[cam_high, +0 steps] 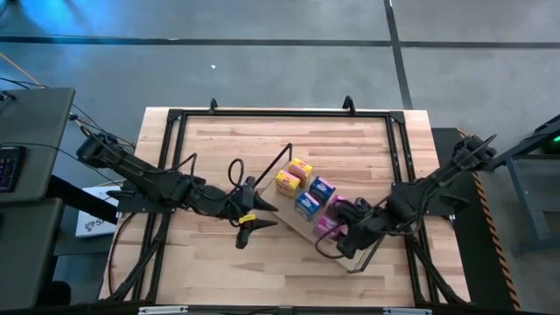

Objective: Stack cereal on shelf
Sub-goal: Return to Home Position

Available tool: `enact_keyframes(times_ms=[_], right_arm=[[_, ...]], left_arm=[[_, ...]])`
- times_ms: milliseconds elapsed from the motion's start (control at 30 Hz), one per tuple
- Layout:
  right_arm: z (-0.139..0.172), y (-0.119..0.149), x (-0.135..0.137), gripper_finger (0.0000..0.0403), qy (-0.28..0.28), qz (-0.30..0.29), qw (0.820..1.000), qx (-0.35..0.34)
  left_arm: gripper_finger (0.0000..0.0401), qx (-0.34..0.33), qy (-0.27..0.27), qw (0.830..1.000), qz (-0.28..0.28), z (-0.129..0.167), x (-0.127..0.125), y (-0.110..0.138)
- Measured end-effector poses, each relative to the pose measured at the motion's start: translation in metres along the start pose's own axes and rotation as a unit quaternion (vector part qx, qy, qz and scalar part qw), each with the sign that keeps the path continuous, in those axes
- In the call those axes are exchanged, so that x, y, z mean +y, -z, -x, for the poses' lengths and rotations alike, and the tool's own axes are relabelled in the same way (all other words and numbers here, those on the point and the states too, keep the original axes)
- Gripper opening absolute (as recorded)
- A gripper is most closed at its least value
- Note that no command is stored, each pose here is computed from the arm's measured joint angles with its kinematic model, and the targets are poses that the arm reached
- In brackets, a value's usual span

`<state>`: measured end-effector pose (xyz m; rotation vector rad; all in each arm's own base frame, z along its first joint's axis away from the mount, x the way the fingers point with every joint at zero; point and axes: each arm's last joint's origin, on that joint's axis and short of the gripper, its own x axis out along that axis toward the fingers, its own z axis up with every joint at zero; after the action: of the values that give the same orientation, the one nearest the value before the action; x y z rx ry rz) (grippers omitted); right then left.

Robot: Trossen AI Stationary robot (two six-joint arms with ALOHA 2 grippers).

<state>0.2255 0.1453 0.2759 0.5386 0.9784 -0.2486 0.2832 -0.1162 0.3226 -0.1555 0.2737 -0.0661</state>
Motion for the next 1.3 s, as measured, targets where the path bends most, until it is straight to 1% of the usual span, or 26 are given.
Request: enact_keyframes(times_ms=[233,300,400,467,533,600,667,733,800,867,900,933,1000,1067,1167,1300], right_arm=[[0.029,-0.002,-0.007,0.0261,-0.062,0.028,0.997,0.025],[0.038,-0.003,-0.011,0.0261,-0.077,0.027,0.996,0.022],[0.056,-0.005,-0.018,0.0261,-0.103,0.033,0.994,0.005],[0.068,-0.008,-0.023,0.0261,-0.112,0.033,0.993,-0.032],[0.082,-0.013,-0.028,0.0256,-0.117,0.032,0.988,-0.093],[0.094,-0.018,-0.032,0.0241,-0.117,0.039,0.98,-0.157],[0.105,-0.023,-0.036,0.021,-0.112,0.054,0.969,-0.214],[0.112,-0.028,-0.041,0.0162,-0.103,0.074,0.961,-0.246],[0.115,-0.034,-0.046,0.0103,-0.096,0.087,0.957,-0.26],[0.116,-0.04,-0.052,0.0037,-0.087,0.095,0.956,-0.264],[0.115,-0.043,-0.055,0.0019,-0.084,0.098,0.955,-0.266],[0.115,-0.047,-0.057,0.0013,-0.085,0.101,0.955,-0.267],[0.115,-0.055,-0.06,0.0024,-0.097,0.106,0.952,-0.271],[0.115,-0.064,-0.063,0.0024,-0.114,0.111,0.946,-0.282],[0.11,-0.076,-0.067,0.0005,-0.142,0.12,0.933,-0.309],[0.096,-0.085,-0.075,0.0005,-0.188,0.102,0.911,-0.353]], left_arm=[[0.0161,-0.014,0.004,1.0,0.004,0.012,0.002,-0.009],[0.0161,-0.02,0.006,1.0,0.006,0.019,0.003,-0.013],[0.0161,-0.02,0.001,1.0,0.004,0.038,0.011,-0.021],[0.0161,-0.031,-0.005,0.999,0.008,0.053,0.018,-0.029],[0.0158,-0.042,-0.015,0.999,0.005,0.069,0.027,-0.036],[0.0147,-0.062,-0.022,0.998,-0.009,0.083,0.037,-0.045],[0.0127,-0.075,-0.021,0.997,-0.027,0.097,0.046,-0.051],[0.0097,-0.089,-0.017,0.995,-0.035,0.106,0.057,-0.054],[0.0059,-0.1,-0.009,0.994,-0.035,0.11,0.069,-0.046],[0.002,-0.124,0.007,0.992,-0.02,0.111,0.08,-0.036],[0.001,-0.127,0.013,0.992,-0.012,0.112,0.085,-0.028],[0.0008,-0.135,0.016,0.991,-0.002,0.113,0.09,-0.021],[0.0013,-0.15,0.009,0.988,0.02,0.116,0.097,-0.004],[0.0007,-0.162,0.005,0.986,0.034,0.118,0.102,0.013],[0.0002,-0.179,-0.001,0.983,0.051,0.123,0.107,0.04],[0.0001,-0.192,-0.011,0.978,0.076,0.128,0.113,0.076]])
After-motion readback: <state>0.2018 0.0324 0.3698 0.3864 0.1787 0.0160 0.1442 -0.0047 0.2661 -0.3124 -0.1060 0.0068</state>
